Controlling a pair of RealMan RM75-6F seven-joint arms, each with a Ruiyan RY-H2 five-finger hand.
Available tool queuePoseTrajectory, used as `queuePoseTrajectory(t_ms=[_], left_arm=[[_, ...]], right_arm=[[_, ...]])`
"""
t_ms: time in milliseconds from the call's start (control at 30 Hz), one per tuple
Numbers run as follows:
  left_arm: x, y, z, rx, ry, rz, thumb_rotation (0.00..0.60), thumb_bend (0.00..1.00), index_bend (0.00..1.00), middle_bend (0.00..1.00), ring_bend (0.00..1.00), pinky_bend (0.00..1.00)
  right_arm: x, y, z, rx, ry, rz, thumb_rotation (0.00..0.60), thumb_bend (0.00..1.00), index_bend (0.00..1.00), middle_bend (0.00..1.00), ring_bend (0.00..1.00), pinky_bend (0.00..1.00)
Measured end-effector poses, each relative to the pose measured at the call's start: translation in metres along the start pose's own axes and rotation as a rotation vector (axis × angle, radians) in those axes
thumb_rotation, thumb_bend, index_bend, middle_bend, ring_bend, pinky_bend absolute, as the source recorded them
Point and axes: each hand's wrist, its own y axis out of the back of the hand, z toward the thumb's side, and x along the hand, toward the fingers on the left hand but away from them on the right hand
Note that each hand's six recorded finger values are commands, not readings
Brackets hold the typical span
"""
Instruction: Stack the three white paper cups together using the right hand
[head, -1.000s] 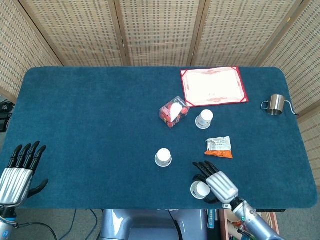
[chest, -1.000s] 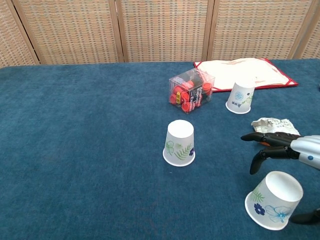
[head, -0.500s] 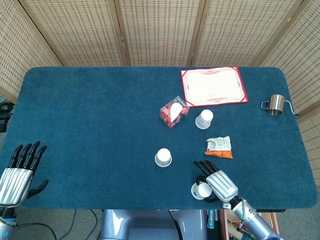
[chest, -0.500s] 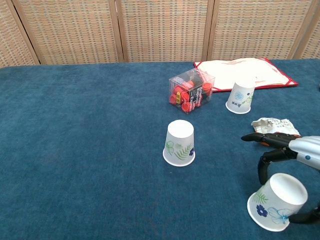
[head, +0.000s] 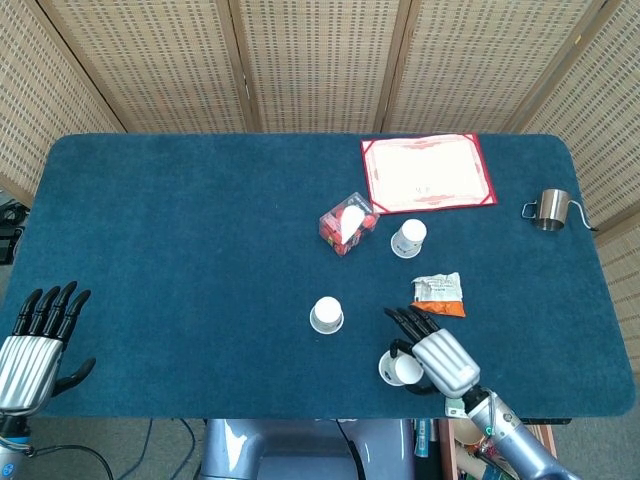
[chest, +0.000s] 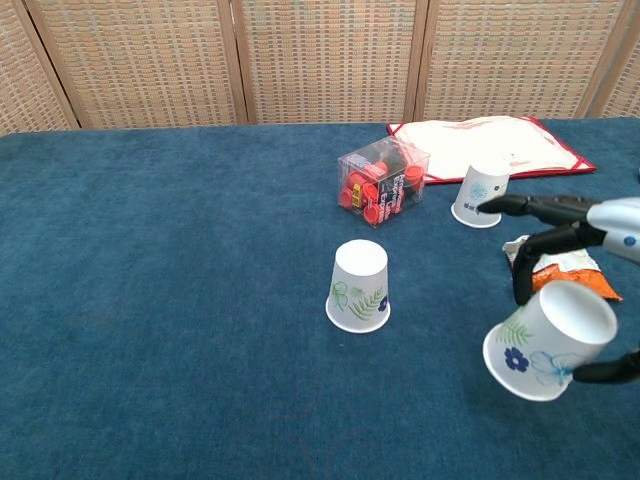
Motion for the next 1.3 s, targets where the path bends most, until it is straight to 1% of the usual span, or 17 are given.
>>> queuePoseTrajectory(t_ms=[267,433,567,767,1033,1300], left_arm=[[0.000,-0.001,0.000,0.000,-0.001,-0.001,0.600,0.24,0.00,0.00,0.00,0.00],[0.000,-0.002,-0.001,-0.001,0.001,-0.004,0.600,0.24,0.00,0.00,0.00,0.00],[0.000,-0.002,-0.001,-0.001,0.000,-0.005,0.600,0.24,0.00,0.00,0.00,0.00],[0.001,-0.003,-0.002,0.000,0.004,-0.009,0.600,0.24,0.00,0.00,0.00,0.00],[0.002,-0.004,-0.004,-0.001,0.011,-0.013,0.600,0.24,0.00,0.00,0.00,0.00],[0.004,-0.005,-0.005,-0.002,0.013,-0.017,0.600,0.24,0.00,0.00,0.00,0.00]], right_arm=[[-0.016,0.046,0.019,0.042,0.028,-0.087,0.600,0.07,0.48,0.04,0.00,0.00],[-0.032,0.065,0.026,0.053,0.029,-0.121,0.600,0.07,0.48,0.04,0.00,0.00],[-0.043,0.073,0.029,0.059,0.026,-0.130,0.600,0.07,0.48,0.04,0.00,0.00],[-0.060,0.073,0.033,0.047,0.021,-0.118,0.600,0.07,0.48,0.04,0.00,0.00],[-0.085,0.067,0.044,0.036,0.038,-0.102,0.600,0.07,0.48,0.04,0.00,0.00],[-0.096,0.059,0.054,0.030,0.052,-0.087,0.600,0.07,0.48,0.04,0.00,0.00]])
